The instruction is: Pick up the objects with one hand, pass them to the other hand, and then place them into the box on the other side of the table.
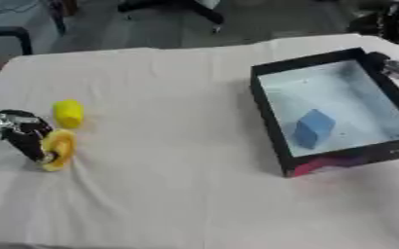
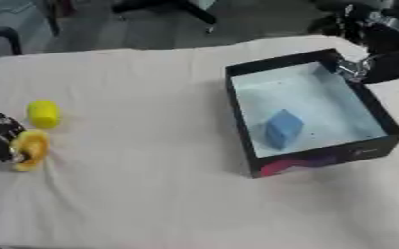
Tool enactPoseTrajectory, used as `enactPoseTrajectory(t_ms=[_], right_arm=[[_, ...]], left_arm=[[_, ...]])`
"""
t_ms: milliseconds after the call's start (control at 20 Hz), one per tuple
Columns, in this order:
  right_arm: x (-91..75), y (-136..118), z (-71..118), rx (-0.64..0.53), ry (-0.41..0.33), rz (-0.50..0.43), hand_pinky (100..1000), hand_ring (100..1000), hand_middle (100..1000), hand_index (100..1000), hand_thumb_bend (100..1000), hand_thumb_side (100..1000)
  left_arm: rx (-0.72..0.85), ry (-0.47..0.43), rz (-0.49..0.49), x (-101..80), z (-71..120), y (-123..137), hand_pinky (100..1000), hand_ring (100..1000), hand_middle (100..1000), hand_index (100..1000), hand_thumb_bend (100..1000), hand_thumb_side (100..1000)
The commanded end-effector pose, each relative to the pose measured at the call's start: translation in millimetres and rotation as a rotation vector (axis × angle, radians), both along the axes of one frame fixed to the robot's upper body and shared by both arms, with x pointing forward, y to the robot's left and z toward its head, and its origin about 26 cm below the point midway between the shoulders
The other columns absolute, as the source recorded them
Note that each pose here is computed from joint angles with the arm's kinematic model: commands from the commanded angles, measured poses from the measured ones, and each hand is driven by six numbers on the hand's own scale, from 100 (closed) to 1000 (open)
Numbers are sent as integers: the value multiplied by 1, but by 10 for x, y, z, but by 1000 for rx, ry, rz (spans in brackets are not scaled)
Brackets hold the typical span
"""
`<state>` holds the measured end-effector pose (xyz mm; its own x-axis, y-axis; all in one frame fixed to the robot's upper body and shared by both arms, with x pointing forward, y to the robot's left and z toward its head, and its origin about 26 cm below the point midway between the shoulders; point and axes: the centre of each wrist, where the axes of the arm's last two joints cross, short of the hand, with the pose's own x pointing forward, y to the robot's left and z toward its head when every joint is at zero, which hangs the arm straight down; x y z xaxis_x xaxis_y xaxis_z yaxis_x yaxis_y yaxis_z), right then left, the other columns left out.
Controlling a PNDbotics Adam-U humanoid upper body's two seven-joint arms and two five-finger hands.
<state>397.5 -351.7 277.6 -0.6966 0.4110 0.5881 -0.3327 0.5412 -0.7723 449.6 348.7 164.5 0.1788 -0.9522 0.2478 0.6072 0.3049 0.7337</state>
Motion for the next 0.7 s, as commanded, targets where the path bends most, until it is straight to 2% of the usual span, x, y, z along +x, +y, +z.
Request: enactPoseTrajectory(t_ms=[50,350,700], right_arm=[[-30,-29,124,-18,-32,-10,1000,1000,794,1000,225,253],[-32,-21,143,-8,-34,-7,1000,1000,794,1000,214,248],[-45,13,176,10,-41,6,1000,1000,794,1000,210,240]], left_arm=[[56,-93,11,-42,334,87,835,841,747,675,250,100],[79,-197,-25,-181,707,57,829,832,739,668,234,100],[-46,-352,-56,-336,978,-161,837,798,712,655,103,100]])
